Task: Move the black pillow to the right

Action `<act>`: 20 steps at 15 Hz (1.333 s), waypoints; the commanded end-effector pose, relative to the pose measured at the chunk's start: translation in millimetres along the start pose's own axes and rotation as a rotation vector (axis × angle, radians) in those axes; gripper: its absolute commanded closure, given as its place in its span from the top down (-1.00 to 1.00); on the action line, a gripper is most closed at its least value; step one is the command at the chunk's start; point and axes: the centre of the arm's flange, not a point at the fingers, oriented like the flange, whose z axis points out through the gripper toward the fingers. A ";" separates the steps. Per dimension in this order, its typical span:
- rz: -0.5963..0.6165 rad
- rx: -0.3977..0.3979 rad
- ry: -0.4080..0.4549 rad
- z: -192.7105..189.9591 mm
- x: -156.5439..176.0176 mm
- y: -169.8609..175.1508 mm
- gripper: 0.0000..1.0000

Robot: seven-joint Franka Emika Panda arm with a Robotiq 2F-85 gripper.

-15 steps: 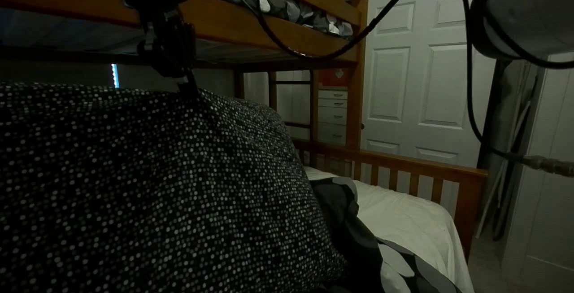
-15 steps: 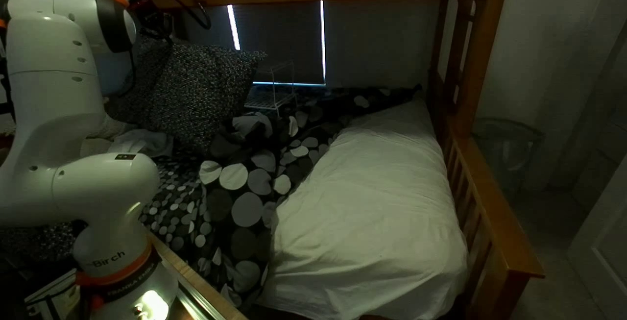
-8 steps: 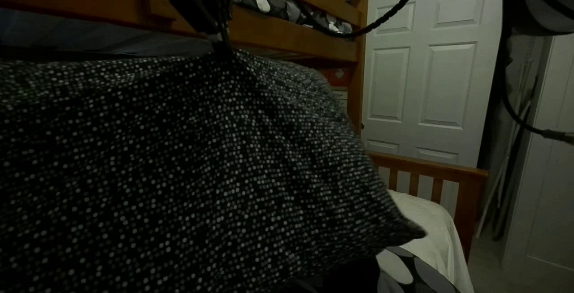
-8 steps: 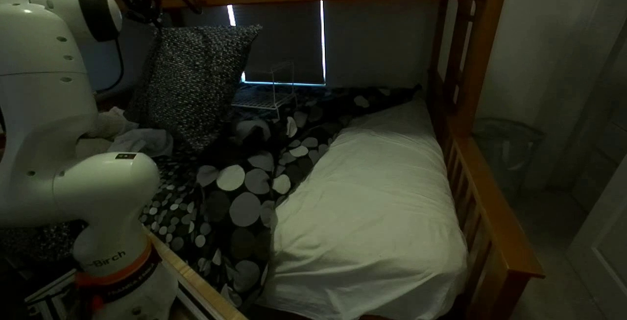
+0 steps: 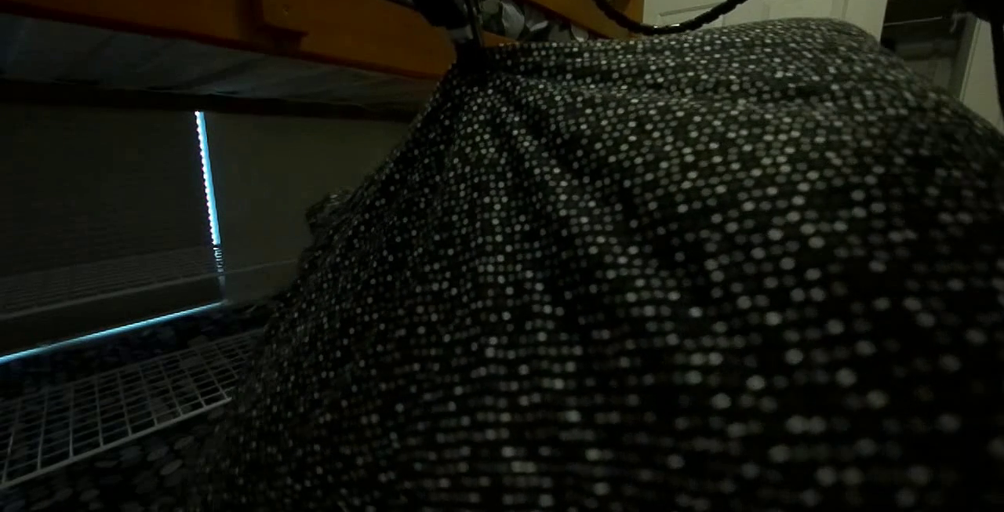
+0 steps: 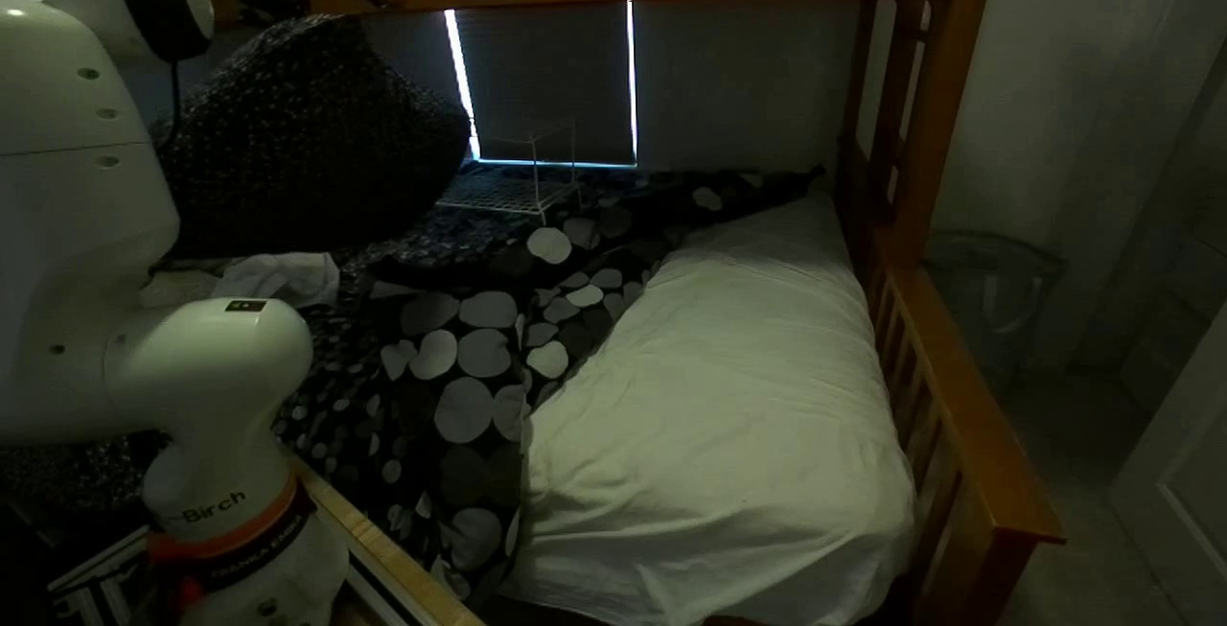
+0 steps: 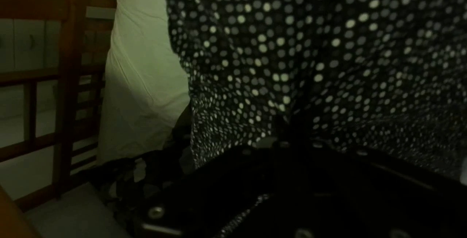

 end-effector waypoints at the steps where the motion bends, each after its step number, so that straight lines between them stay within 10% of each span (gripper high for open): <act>1: 0.045 -0.066 0.078 52.6 -59.5 12.6 -0.99; 9: 0.177 -0.156 0.231 126.6 -61.3 32.5 -0.99; 10: 0.144 -0.104 0.166 88.1 -8.5 32.0 -0.95; 20: 0.156 -0.121 0.181 107.3 -22.1 30.7 -0.95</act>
